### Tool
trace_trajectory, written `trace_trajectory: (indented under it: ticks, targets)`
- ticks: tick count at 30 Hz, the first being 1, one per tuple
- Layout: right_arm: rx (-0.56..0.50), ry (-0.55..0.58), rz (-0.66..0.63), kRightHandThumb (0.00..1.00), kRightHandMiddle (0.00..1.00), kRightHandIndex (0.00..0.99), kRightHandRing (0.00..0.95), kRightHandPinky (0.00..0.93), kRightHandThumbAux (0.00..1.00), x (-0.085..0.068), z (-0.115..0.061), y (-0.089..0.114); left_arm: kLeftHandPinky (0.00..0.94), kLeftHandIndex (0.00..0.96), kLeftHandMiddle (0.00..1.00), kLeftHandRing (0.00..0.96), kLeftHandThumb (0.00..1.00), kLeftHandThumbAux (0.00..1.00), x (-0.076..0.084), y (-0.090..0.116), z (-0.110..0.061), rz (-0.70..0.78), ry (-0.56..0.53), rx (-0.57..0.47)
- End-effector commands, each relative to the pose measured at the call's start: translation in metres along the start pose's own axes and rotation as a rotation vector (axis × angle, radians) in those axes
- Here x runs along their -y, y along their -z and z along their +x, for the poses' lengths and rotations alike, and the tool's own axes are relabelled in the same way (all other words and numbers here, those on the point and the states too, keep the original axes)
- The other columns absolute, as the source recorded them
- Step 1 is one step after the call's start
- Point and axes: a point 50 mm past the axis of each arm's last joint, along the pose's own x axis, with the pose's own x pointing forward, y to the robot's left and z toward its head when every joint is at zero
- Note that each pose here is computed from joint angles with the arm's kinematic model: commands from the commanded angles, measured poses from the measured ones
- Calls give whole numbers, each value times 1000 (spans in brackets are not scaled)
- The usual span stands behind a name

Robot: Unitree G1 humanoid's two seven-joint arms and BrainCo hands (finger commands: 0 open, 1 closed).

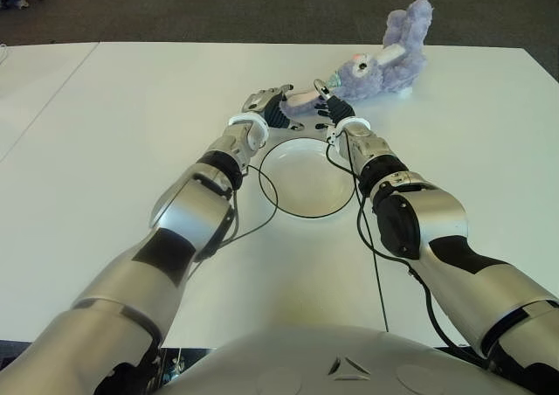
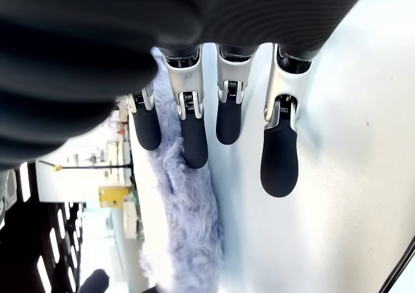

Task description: Put the doll into the plate.

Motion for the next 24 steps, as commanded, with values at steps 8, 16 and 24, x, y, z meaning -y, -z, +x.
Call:
trace_trajectory:
  ticks: [8,16,24]
  targets:
    - [-149,-57,48,113,0,0,0,26,358,-27,-6,42,96,0,82,94,0,564,-18,-28,9,35,6,-1]
    - [-164,-54,73,106,0,0,0,22,363,-34,-7,44,81,0,52,62,0,535,-15,-44,10,74,7,35]
    - [-174,-25,137,85,0,0,0,12,390,-38,-9,50,48,0,22,28,0,537,13,-53,6,106,56,62]
